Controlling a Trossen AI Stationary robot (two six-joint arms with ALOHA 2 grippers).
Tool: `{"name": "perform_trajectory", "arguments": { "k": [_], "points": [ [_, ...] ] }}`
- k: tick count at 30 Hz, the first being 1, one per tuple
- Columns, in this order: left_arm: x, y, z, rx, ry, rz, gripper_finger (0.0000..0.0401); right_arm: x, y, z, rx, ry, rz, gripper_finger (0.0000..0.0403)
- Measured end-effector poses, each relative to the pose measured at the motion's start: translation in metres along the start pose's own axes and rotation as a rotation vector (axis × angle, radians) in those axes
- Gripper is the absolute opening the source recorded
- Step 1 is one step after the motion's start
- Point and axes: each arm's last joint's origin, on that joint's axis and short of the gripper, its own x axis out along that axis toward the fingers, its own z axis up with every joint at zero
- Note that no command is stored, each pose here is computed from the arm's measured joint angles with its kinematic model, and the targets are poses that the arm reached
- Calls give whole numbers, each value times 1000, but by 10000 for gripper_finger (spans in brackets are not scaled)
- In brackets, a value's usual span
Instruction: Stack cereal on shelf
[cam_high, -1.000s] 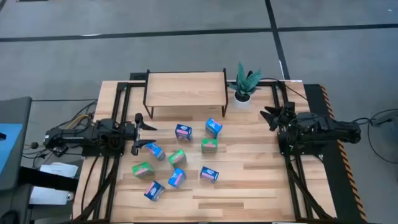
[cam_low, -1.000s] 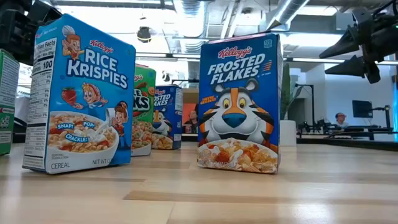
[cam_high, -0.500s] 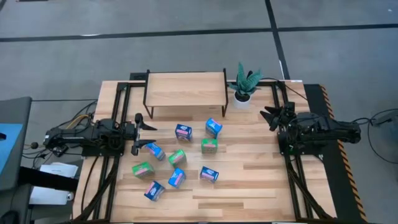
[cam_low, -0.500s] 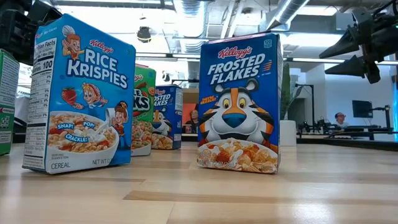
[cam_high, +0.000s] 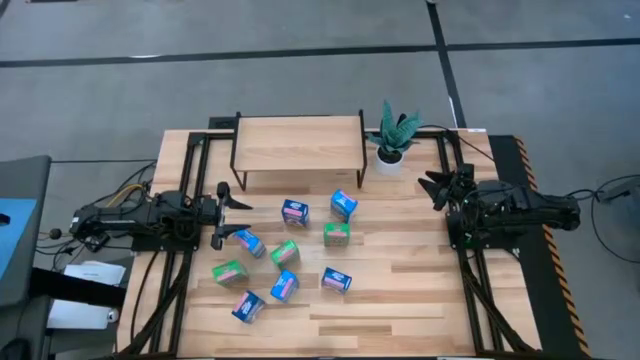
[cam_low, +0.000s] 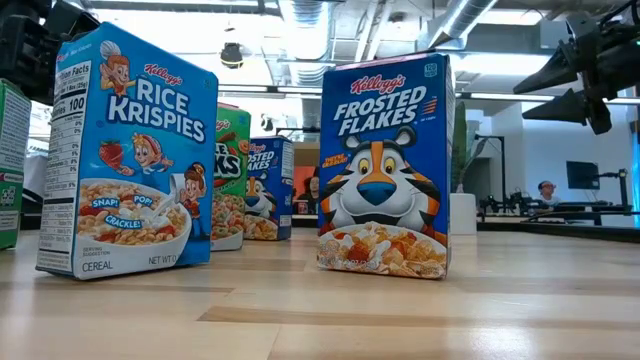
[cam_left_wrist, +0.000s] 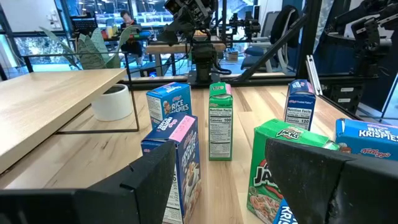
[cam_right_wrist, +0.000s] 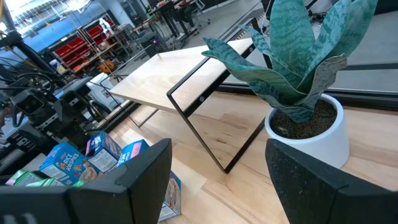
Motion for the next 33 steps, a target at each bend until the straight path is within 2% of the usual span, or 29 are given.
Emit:
{"name": "perform_trajectory", "arguments": {
  "k": [7, 9, 19, 24, 33],
  "points": [
    [0, 0, 0, -1, 0, 0, 240, 0, 0, 0, 0, 0, 0, 286],
    [0, 0, 0, -31, 0, 0, 240, 0, 0, 0, 0, 0, 0, 286],
    [0, 1, 0, -384, -11, 30, 240, 0, 0, 0, 0, 0, 0, 286],
    [0, 1, 2, -498, -26, 33, 240, 0, 0, 0, 0, -1, 0, 286],
    [0, 1, 3, -853, -46, 33, 240, 0, 0, 0, -2, -1, -1, 286]
  ]
}}
